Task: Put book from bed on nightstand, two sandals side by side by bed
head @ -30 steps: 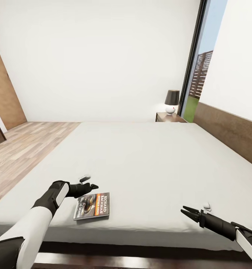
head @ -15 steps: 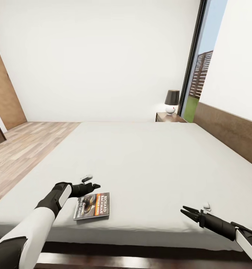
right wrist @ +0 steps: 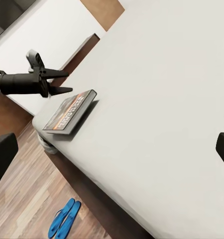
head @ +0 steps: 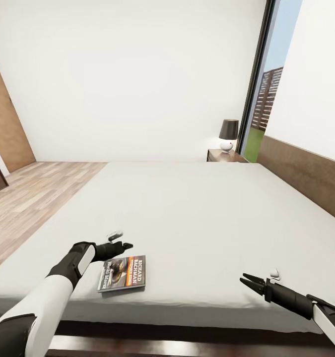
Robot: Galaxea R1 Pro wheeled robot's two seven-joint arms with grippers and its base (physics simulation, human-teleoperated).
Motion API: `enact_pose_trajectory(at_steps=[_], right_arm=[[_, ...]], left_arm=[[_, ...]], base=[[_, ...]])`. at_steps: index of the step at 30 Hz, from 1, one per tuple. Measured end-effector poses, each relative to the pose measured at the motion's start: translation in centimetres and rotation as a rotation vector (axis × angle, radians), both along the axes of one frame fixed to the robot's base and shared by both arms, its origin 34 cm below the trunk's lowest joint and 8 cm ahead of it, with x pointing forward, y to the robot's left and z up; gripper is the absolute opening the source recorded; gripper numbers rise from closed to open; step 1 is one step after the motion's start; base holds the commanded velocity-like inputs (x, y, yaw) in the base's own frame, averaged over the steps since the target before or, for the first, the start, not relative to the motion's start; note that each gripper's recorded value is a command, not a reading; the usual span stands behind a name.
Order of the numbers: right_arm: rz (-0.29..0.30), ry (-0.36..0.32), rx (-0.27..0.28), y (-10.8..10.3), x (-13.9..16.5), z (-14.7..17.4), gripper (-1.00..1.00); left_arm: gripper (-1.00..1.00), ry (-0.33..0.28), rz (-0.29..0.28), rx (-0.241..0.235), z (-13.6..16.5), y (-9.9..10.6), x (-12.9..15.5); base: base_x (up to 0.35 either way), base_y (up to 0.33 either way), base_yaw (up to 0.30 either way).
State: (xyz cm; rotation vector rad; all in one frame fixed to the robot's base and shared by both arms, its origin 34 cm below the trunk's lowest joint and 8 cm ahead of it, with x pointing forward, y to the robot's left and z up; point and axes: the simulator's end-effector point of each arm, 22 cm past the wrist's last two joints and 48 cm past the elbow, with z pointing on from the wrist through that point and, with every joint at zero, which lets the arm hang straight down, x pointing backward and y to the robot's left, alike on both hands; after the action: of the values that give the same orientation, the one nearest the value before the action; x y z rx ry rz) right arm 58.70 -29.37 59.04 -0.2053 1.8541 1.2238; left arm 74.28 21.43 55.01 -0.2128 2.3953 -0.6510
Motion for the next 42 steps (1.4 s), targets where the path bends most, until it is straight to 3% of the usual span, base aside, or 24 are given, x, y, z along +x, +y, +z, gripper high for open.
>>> enact_pose_trajectory(at_steps=[42], right_arm=[[0.0, 0.001, 0.0, 0.0, -0.5, -2.0, 1.0]], left_arm=[[1.0, -0.011, 0.005, -0.003, -1.8, 0.0, -0.3]], base=[[0.0, 0.0, 0.0]])
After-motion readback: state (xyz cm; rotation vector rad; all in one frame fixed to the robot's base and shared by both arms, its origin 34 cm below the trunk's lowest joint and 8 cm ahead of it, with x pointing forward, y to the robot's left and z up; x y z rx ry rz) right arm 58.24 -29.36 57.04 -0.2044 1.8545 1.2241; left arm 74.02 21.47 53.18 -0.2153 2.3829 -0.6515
